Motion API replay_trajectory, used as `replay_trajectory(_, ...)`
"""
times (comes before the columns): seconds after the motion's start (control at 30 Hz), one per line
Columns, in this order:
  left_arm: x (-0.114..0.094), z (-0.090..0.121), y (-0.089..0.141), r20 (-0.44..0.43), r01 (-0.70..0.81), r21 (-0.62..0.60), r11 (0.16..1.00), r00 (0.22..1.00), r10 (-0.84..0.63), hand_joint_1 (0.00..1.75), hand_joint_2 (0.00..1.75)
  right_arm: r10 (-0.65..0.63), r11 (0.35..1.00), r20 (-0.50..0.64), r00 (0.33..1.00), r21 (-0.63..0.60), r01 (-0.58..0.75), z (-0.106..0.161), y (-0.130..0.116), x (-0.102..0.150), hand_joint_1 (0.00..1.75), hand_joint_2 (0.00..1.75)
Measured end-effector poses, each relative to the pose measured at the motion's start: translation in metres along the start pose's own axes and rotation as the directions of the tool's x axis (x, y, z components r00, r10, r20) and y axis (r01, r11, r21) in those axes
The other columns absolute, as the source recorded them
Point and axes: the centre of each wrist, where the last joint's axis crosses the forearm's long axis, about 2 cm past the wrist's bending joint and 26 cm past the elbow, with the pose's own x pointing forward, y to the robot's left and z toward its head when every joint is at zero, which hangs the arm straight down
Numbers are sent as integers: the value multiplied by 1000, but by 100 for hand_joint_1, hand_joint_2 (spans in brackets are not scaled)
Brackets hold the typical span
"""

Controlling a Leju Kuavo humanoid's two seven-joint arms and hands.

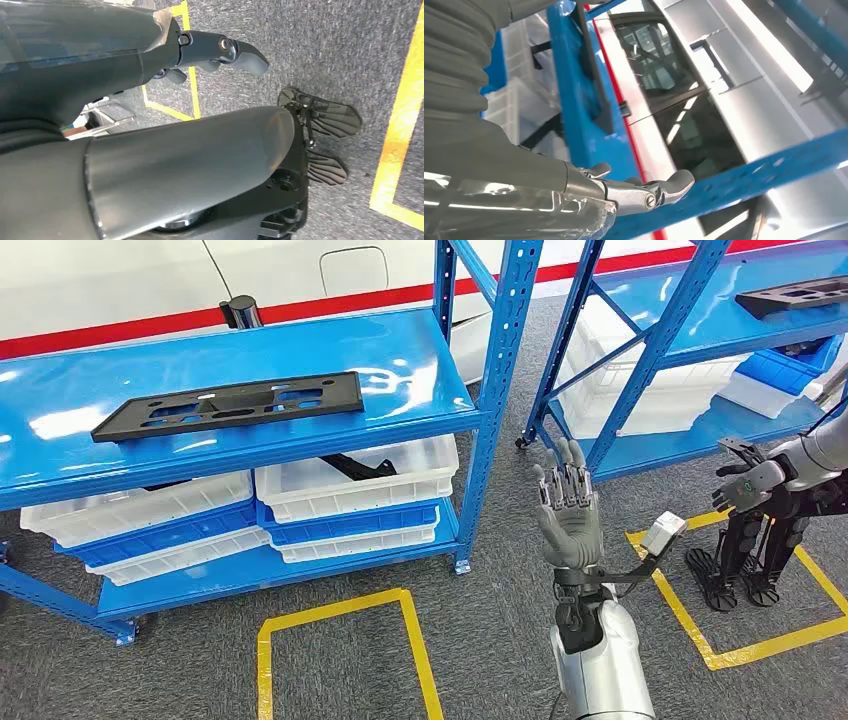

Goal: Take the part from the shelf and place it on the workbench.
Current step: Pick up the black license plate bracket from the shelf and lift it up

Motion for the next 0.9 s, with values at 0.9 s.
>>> replay_trajectory(0.9, -9, -3, 0, -24, -1, -26, 1000, 1000, 1, 0, 0, 413, 854, 167, 895, 272, -444, -56, 78, 16, 0, 175)
